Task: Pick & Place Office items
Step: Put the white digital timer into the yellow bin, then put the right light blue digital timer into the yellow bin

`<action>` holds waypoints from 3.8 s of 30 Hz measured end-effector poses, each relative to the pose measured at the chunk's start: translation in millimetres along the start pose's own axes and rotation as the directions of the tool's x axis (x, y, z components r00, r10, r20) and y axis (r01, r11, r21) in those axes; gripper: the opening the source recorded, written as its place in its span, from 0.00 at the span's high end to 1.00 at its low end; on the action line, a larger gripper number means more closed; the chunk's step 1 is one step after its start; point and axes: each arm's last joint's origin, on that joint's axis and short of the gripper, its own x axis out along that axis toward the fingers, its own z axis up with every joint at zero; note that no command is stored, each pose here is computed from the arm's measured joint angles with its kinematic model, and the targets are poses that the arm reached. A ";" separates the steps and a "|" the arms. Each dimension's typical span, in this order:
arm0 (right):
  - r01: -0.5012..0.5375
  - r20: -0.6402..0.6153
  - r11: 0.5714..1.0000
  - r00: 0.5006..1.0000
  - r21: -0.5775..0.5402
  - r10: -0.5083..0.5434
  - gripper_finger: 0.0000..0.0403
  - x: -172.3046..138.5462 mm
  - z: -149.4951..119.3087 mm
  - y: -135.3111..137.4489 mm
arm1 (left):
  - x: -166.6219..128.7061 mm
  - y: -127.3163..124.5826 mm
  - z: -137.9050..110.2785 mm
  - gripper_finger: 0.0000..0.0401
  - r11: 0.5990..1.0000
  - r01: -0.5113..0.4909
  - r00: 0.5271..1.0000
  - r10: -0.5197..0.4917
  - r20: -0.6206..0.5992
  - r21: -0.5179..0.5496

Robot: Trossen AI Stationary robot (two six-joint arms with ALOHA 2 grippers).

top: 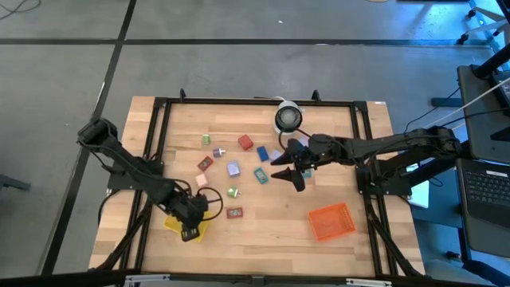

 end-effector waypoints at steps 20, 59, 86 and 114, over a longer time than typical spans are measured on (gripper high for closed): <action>0.028 -0.001 1.000 1.000 -0.012 -0.028 0.37 0.8 -3.2 4.7 | 31.6 13.2 10.0 0.57 0.984 -0.169 0.982 0.173 -0.074 0.055; 0.305 0.065 0.948 0.948 0.088 -0.311 0.37 -26.9 3.7 -4.1 | -59.4 40.5 35.0 0.47 0.977 -0.202 0.928 0.213 0.306 -0.069; 0.843 -0.506 0.487 0.530 0.228 -0.681 0.32 -63.0 -0.5 -14.5 | -160.3 63.3 78.3 0.47 0.767 -0.574 0.292 0.519 0.804 -0.287; 0.908 -0.657 0.411 0.357 0.077 -0.664 0.34 -19.9 -27.3 -34.7 | -166.1 70.6 85.6 0.47 0.685 -0.659 0.223 0.573 0.789 -0.311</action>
